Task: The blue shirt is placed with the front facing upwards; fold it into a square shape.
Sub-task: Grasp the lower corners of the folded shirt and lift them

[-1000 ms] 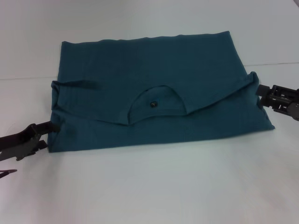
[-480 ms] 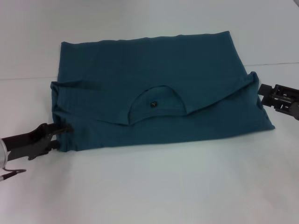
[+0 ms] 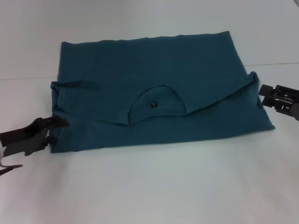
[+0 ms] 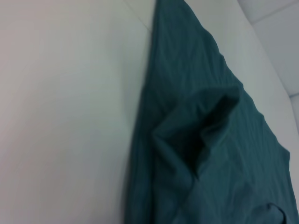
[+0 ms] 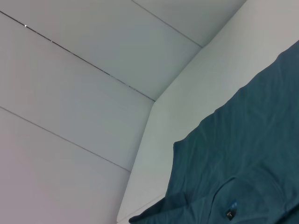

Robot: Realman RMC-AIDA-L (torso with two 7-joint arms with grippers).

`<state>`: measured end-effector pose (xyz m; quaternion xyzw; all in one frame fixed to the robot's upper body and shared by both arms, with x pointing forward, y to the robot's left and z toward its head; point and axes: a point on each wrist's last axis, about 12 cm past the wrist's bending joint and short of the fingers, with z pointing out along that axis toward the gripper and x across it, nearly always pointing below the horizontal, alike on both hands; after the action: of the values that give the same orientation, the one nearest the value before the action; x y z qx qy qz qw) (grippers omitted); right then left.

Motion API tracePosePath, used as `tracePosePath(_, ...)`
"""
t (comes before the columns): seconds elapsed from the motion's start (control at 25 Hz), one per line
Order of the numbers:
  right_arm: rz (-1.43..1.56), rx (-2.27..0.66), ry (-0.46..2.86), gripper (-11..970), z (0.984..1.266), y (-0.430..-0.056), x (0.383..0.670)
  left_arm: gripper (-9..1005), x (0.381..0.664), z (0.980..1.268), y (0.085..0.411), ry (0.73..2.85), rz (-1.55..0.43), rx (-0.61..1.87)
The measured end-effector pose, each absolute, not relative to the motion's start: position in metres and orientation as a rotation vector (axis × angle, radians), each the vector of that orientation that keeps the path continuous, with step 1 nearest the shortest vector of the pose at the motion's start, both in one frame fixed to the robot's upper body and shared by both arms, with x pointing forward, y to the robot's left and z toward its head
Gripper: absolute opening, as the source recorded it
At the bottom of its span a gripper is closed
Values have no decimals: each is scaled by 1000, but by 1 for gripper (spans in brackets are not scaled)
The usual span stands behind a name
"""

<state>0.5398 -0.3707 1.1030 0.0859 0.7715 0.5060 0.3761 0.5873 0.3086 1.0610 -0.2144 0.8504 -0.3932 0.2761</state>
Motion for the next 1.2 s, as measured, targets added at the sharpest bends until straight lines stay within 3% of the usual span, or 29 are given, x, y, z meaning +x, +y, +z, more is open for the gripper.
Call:
tracePosePath(0.4,1290,226,1970,625,1103,-372,540,720,568,1054,325,2268,-1103,-722)
tracePosePath(1.2,1289,230,1965,625,1103,-372,541,717,566,1046,323,2282,-1106,-809)
